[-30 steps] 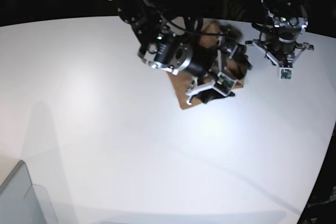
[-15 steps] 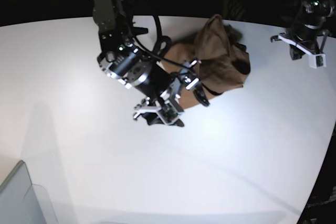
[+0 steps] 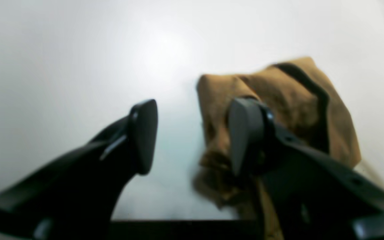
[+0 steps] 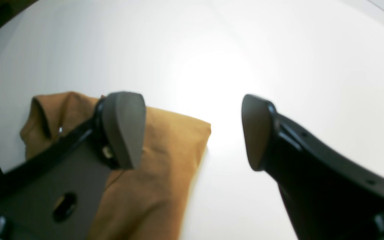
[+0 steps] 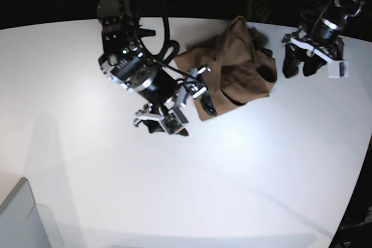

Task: Layout the t-shirt on the table in an organized manner, then fold the t-shirt properly
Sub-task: 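Grasp the shirt bundle with the left gripper and lift its edge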

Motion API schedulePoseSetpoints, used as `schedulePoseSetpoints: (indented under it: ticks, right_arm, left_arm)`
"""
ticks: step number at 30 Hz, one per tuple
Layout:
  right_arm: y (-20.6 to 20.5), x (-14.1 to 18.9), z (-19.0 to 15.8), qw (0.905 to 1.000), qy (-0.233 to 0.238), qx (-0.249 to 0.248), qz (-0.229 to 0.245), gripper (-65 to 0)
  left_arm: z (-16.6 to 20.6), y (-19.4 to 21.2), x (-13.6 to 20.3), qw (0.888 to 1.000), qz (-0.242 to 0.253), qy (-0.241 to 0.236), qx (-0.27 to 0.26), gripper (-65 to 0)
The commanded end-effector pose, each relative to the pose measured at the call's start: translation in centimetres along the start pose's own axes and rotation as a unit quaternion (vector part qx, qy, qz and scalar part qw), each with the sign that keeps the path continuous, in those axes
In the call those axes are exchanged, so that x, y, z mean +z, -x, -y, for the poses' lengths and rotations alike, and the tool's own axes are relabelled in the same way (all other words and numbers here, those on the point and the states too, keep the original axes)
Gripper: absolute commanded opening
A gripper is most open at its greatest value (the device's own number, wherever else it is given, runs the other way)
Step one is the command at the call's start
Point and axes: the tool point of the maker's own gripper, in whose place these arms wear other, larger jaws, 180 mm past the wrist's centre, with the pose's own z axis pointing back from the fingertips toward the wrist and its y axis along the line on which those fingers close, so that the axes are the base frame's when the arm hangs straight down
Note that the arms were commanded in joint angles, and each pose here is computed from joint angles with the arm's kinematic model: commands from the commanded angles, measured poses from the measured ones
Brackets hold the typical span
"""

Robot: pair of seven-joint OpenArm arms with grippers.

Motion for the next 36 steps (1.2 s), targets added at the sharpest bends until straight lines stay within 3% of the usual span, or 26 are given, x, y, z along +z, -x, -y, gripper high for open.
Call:
schedulePoseSetpoints:
  ticks: [1,7,22,27,31,36]
  right_arm:
    - [-1.9,0.0,-0.1,0.9994,-0.003,0.002,0.034,-18.8]
    - [-1.6,0.1,-0.2,0.9995,-0.004,0.0,0.03,-18.8]
    - [-1.0,0.3,0.0,0.9997,-0.003,0.003,0.022,-18.8]
    - [-0.9,0.3,-0.1,0.9998,-0.004,0.003,0.021,-18.8]
    - [-0.6,0.4,-0.2,0.9998,-0.004,0.0,0.018,-18.8]
    - [-0.6,0.4,-0.2,0.9998,-0.004,0.0,0.017,-18.8]
  left_arm:
    - [0.9,-1.4,-0.1,1.0,0.025,0.015,-0.011,-30.4]
    - [3.2,-1.6,-2.4,0.999,0.02,0.042,-0.028,-28.9]
    - [3.7,2.0,-6.3,0.997,-0.035,0.07,0.01,-30.8]
    - [4.1,2.8,-7.4,0.995,-0.05,0.08,0.019,-44.0]
    - [4.2,2.5,-7.4,0.995,-0.045,0.082,0.017,-64.1]
    - [4.5,0.8,-7.8,0.995,-0.039,0.086,0.009,-65.0]
